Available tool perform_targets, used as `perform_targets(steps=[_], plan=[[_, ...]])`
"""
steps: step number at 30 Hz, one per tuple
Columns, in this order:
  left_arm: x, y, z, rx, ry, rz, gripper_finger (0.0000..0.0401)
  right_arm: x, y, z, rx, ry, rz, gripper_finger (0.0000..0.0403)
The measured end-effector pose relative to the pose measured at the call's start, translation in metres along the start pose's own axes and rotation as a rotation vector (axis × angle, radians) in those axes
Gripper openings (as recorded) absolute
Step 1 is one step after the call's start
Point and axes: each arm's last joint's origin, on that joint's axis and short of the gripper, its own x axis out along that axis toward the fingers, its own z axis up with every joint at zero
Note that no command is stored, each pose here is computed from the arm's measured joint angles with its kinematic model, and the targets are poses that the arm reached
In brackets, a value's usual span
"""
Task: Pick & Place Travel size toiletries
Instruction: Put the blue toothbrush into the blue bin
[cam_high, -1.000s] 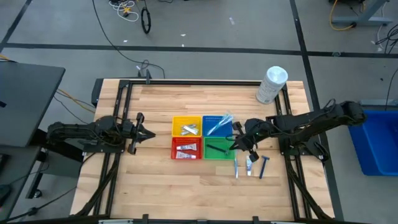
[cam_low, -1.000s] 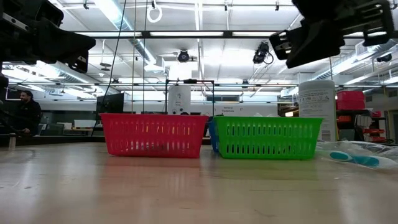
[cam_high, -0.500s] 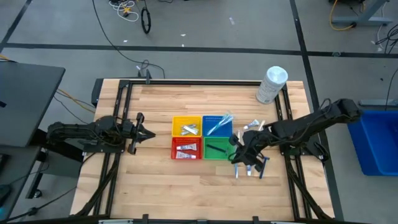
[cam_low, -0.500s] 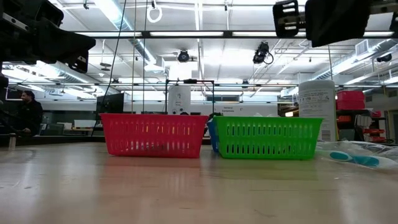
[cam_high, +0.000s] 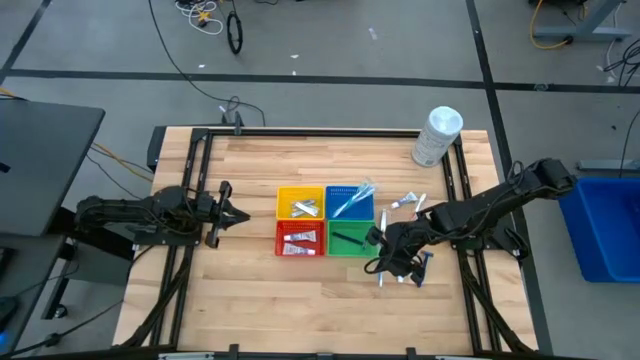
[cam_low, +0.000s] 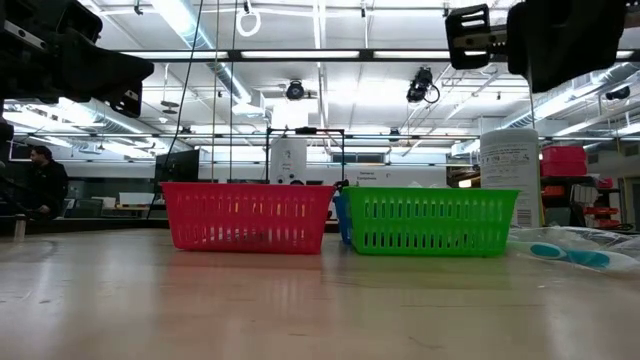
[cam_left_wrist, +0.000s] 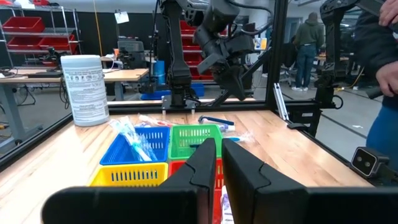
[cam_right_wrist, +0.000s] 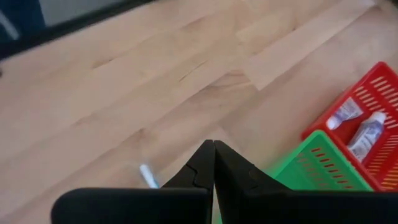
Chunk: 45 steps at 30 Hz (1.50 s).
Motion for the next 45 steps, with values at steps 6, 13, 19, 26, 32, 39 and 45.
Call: perform_targets(steps=[6, 13, 19, 26, 32, 39, 45], plan=[[0.000, 0.000, 0.000, 0.000, 0.001, 0.000, 0.0032, -0.004, 0.000, 0.001, -0.043, 0.087, 0.058, 0.0009], [0.000, 0.000, 0.000, 0.000, 0.002, 0.000, 0.0032, -0.002, -0.004, 0.007, -0.112, 0.166, 0.122, 0.0009], [0.000, 0.000, 0.000, 0.000, 0.002, 0.000, 0.0032, 0.002, -0.013, 0.020, -0.222, 0.158, 0.131, 0.0012], [0.000, 0.000, 0.000, 0.000, 0.002, 0.000, 0.0032, 0.015, -0.014, 0.023, -0.286, 0.183, 0.172, 0.0029], [0.000, 0.000, 0.000, 0.000, 0.002, 0.000, 0.0032, 0.030, -0.006, 0.018, -0.422, 0.232, 0.256, 0.0060], [0.000, 0.000, 0.000, 0.000, 0.002, 0.000, 0.0032, 0.046, -0.001, 0.012, -0.523, 0.329, 0.277, 0.0112], [0.000, 0.000, 0.000, 0.000, 0.003, 0.000, 0.0032, 0.057, 0.003, 0.009, -0.542, 0.353, 0.318, 0.0159]])
